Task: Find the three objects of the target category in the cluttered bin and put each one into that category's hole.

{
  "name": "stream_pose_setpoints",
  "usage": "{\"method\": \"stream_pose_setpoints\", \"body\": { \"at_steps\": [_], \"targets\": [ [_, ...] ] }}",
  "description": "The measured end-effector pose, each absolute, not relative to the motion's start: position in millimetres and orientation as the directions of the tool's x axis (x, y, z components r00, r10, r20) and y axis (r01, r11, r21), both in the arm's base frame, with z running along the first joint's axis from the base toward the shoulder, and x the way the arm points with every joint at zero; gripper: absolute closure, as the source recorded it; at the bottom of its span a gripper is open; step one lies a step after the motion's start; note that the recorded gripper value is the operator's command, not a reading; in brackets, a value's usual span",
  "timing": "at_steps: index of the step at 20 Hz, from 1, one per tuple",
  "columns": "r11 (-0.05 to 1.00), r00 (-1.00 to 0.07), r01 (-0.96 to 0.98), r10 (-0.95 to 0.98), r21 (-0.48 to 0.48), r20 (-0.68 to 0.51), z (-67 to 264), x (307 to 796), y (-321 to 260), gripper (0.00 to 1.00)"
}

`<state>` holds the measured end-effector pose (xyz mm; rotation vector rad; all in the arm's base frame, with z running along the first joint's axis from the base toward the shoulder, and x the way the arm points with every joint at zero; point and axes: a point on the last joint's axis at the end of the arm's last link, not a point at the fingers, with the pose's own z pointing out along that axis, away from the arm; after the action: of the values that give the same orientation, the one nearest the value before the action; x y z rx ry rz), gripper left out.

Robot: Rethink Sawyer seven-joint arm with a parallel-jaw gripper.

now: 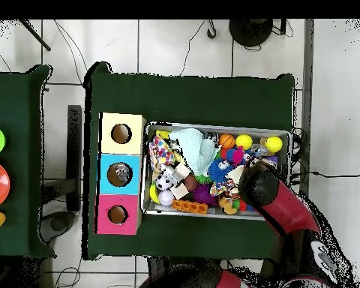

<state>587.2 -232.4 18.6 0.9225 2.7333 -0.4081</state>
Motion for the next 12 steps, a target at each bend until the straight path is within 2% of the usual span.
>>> {"method": "stream_pose_setpoints", "body": {
  "at_steps": [12],
  "targets": [
    [0.743, -0.757, 0.644, 0.583, -0.182, -0.297, -1.4, 585.8, -236.1, 0.00]
  ]
}}
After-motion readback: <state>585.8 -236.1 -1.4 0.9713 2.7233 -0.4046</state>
